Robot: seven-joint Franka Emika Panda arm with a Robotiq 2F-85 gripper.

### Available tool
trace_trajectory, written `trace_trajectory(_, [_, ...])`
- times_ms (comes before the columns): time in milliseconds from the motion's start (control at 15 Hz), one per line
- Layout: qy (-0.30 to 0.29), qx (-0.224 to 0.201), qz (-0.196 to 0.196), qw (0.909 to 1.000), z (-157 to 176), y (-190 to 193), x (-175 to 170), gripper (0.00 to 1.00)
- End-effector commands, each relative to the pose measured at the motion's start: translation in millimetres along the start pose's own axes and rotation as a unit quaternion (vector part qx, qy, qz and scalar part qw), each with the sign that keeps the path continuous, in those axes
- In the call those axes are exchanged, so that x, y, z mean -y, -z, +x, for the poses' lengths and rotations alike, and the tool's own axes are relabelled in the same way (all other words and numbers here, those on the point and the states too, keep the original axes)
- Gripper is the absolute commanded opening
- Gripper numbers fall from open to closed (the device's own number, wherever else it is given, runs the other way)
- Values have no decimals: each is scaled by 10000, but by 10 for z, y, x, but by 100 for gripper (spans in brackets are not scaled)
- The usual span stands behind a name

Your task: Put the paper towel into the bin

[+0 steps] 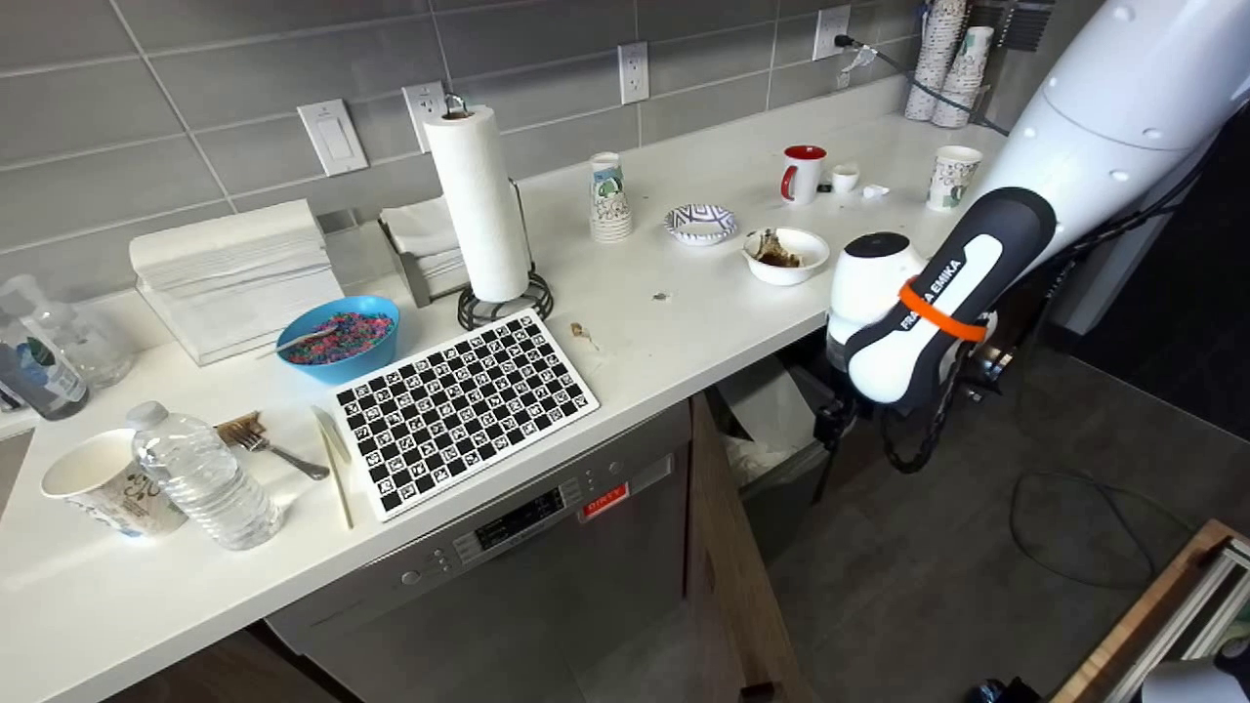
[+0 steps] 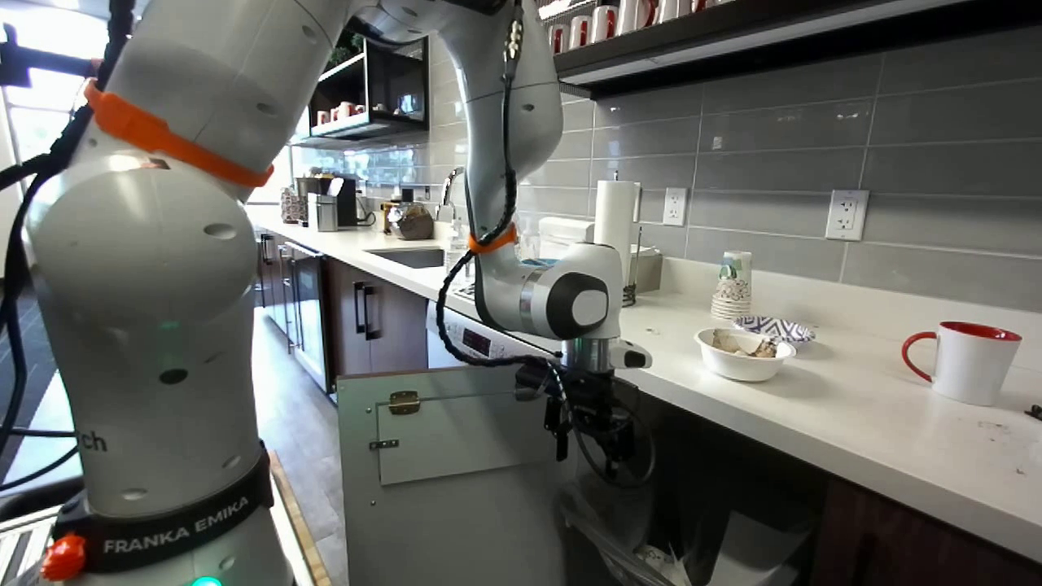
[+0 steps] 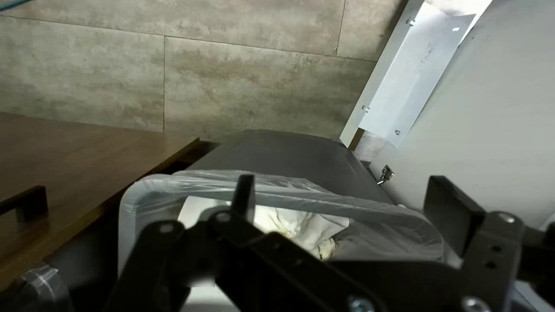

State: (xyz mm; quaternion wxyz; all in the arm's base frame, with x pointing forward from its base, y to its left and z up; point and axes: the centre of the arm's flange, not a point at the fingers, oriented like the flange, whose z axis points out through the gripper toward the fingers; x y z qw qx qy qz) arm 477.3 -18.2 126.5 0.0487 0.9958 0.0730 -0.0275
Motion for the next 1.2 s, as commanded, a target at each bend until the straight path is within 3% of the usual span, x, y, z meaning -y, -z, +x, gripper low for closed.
trace_trajectory(0, [-202,-269,326,9989,-81,330,46,100])
trace_trajectory(333, [-963,-579,834,9902,-89,654,25,100])
trace_trajectory(867, [-1475,-1048,969,9787,-175,920,-139,100])
trace_trajectory(933, [-1426,-891,913,9815,-29,868,-119,100])
trace_trajectory(1133, [-1484,-959,926,9799,-59,919,-132,100])
